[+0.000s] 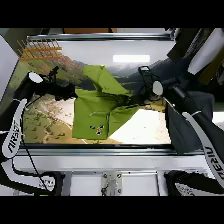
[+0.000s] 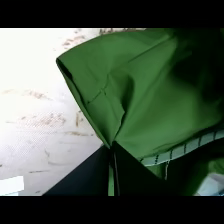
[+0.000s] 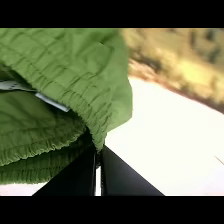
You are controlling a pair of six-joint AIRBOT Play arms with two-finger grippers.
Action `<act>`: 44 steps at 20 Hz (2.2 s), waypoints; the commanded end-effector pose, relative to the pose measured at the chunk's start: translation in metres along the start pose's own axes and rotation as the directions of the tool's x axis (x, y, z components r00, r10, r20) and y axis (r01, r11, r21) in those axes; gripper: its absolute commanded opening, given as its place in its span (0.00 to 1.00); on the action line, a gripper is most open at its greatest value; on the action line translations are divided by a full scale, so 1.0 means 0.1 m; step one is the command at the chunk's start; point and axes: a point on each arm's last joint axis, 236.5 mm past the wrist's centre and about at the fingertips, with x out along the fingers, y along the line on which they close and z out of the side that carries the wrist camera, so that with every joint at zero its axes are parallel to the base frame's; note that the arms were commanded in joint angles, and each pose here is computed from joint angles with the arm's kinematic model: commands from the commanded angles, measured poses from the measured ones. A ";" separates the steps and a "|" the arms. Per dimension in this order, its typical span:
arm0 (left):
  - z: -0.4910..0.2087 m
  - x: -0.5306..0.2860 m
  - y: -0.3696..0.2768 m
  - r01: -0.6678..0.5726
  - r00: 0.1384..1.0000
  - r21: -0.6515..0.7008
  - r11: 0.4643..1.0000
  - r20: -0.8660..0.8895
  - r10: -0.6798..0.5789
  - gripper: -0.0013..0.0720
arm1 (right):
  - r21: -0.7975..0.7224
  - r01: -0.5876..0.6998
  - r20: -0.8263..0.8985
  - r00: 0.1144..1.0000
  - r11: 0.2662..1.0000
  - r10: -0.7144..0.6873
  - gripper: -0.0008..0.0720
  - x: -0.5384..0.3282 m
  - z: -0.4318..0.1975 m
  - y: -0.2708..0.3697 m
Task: Fold the clothes and pants, and hang the long-sleeved shirts on hangers.
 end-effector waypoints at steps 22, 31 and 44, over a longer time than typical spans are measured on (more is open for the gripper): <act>0.37 -0.04 -0.18 -0.012 0.990 0.084 0.996 0.142 0.000 0.94 | 0.300 0.101 0.120 0.983 0.949 -0.142 0.69 0.05 -0.37 -1.36; -0.75 -0.50 0.46 -0.091 0.996 -0.058 0.994 -0.003 0.091 0.94 | 0.284 0.054 0.405 0.898 0.957 -0.171 0.61 -1.29 -0.29 -1.22; -2.28 0.42 0.46 -0.087 0.977 -0.172 0.981 -0.210 0.049 0.94 | 0.308 -0.109 0.437 0.899 0.945 -0.039 0.61 -1.33 -0.30 -0.90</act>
